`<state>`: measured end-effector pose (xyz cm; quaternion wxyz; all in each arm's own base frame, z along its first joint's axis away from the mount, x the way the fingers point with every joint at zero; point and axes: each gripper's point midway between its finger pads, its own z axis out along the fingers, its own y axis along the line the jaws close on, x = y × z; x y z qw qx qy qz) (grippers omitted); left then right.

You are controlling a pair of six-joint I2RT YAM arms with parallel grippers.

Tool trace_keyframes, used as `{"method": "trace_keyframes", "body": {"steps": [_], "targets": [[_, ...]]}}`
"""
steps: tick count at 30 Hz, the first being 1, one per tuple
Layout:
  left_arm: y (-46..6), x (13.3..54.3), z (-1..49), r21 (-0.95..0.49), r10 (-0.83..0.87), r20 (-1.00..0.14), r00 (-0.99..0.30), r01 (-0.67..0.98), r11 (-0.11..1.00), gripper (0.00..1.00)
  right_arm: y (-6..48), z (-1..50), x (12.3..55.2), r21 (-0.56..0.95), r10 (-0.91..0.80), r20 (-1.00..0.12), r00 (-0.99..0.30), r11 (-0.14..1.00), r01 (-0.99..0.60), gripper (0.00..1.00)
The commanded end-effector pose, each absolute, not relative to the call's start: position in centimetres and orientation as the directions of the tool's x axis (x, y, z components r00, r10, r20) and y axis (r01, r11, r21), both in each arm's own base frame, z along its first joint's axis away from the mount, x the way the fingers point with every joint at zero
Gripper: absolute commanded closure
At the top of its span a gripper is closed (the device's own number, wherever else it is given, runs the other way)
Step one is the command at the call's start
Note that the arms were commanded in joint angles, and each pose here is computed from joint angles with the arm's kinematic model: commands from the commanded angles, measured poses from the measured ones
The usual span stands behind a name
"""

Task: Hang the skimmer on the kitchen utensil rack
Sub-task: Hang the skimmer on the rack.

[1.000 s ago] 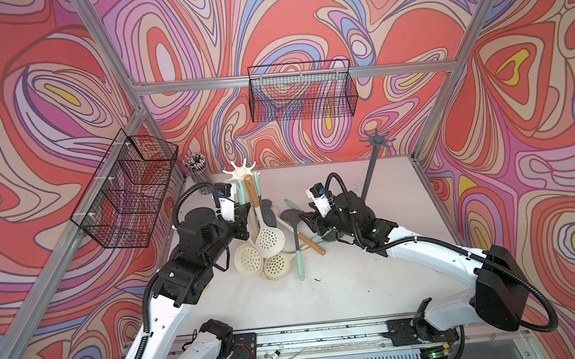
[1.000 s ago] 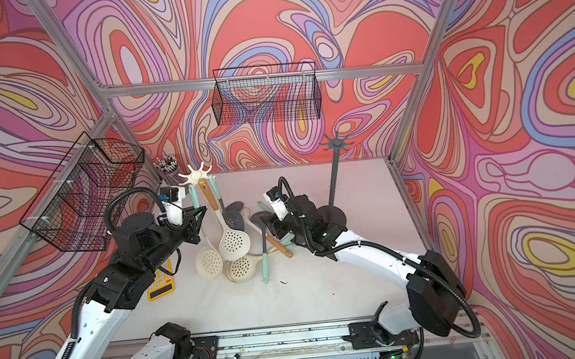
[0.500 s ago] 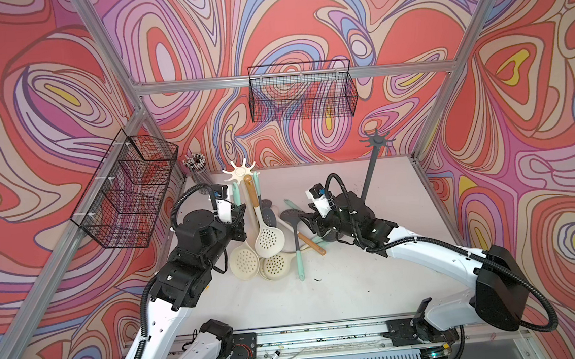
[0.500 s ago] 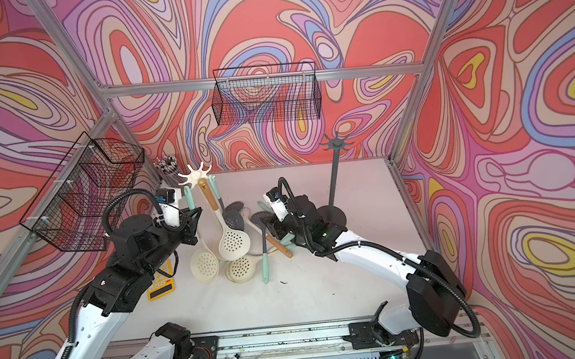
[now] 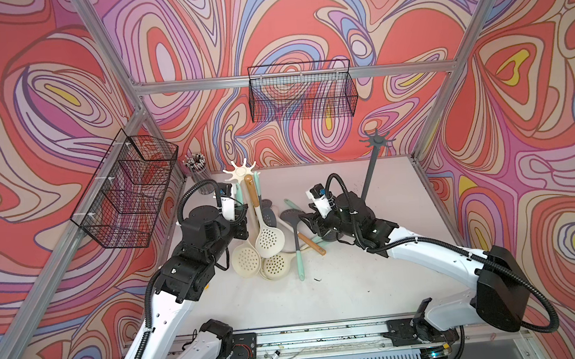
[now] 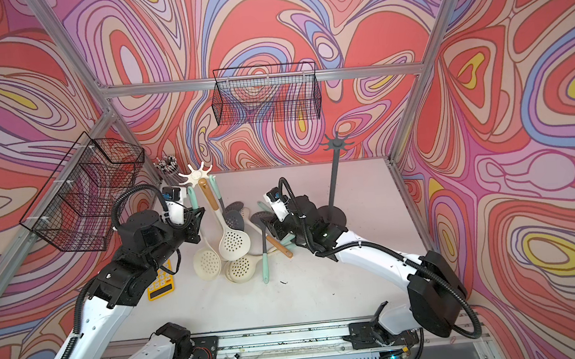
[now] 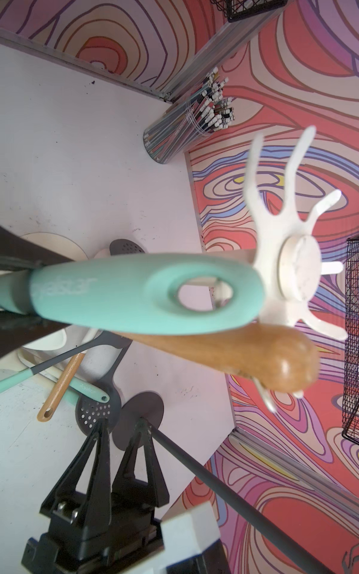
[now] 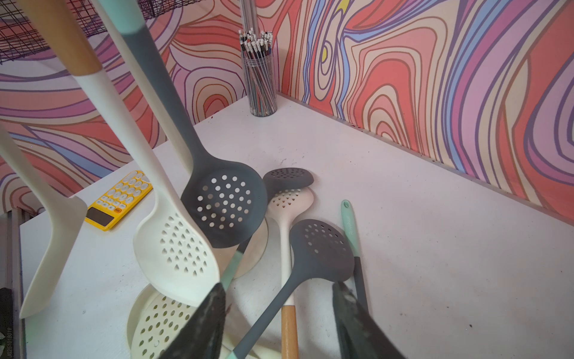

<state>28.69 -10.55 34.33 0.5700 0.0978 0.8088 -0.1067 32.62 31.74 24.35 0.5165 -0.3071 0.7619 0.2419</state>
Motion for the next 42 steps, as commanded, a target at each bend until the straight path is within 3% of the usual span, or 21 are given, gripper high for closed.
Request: {"method": "trace_keyframes", "body": {"steps": [1, 17, 23, 42], "targets": [[-10.2, 28.8, 34.9, -0.025, 0.067, -0.942, -0.328, 0.269, 0.963, 0.97, 31.5, 25.1, 32.3, 0.047, -0.212, -0.942, -0.261, 0.686, -0.726, 0.44], [-9.9, 29.4, 34.0, -0.016, 0.077, -0.926, -0.369, 0.242, 0.970, 0.98, 31.4, 25.2, 32.0, 0.059, -0.201, -0.943, -0.266, 0.685, -0.726, 0.44], [-9.8, 29.4, 33.6, -0.023, 0.069, -0.924, -0.376, 0.236, 0.972, 0.92, 31.1, 25.1, 32.0, 0.055, -0.203, -0.942, -0.267, 0.692, -0.720, 0.44], [-9.1, 29.6, 34.5, -0.024, 0.060, -0.929, -0.366, 0.222, 0.975, 0.39, 30.1, 24.2, 33.1, 0.043, -0.229, -0.917, -0.327, 0.757, -0.651, 0.43]]}}
